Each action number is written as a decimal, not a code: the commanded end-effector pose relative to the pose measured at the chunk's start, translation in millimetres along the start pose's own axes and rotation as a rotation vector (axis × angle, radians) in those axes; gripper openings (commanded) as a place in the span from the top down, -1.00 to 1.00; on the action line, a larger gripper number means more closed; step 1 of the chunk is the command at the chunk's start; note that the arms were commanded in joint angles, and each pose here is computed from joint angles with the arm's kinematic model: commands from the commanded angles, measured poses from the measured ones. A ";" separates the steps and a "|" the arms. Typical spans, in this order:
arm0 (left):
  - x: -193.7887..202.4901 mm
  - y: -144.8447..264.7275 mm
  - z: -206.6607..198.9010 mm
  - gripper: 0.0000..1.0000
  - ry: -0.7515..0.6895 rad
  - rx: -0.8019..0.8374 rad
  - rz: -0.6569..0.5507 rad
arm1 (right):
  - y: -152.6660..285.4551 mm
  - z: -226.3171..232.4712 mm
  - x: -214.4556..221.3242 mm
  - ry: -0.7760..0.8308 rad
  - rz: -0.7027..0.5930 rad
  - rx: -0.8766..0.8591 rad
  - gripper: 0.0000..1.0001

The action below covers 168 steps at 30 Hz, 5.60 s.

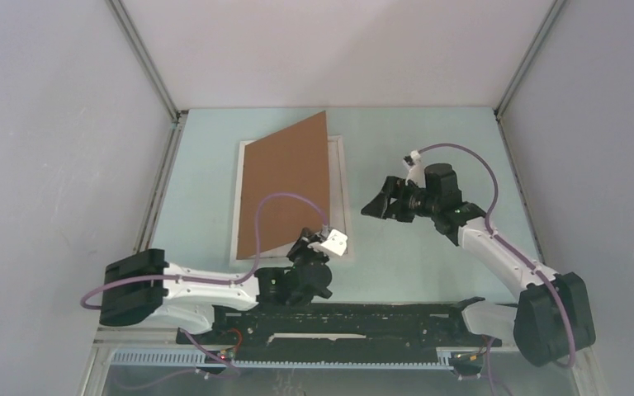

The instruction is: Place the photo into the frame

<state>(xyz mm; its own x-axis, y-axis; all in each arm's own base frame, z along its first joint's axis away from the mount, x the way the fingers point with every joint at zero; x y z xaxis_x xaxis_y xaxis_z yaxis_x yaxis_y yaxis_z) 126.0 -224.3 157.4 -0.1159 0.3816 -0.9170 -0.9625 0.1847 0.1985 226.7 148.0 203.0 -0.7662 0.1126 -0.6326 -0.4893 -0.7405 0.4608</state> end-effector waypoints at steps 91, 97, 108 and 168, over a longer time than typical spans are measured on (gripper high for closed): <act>4.8 23.6 51.0 1.00 0.402 -0.082 -0.059 | -122.4 34.0 162.3 1.577 0.087 -0.398 0.88; 5.9 24.0 51.5 1.00 0.410 -0.085 -0.059 | -115.8 31.1 165.2 1.619 0.116 -0.414 1.00; 6.3 23.8 48.0 1.00 0.395 -0.065 -0.052 | -90.9 42.6 134.0 1.381 -0.133 -0.294 -0.47; 104.7 -61.1 223.6 -1.00 1.372 -0.419 0.613 | -70.0 18.4 52.4 -0.073 0.274 -0.141 -0.42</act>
<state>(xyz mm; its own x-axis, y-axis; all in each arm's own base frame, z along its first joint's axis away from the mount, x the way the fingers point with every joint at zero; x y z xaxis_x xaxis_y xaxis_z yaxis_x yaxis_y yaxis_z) 228.1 4.5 144.7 -0.4171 -0.8044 -0.4230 -0.6689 -0.0434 0.7421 204.9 213.3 142.5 -0.8917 -0.0808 -0.4454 -0.1824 -0.8364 0.5168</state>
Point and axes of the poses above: each gripper's point midway between its finger pads, its own y axis back along the fingers, its own z axis along the line the jaws close on, x = y × z, the point moved 9 cm from there along y, back along the fingers, and after that the axes turned 11 degrees about y, right-handed, at the moved point
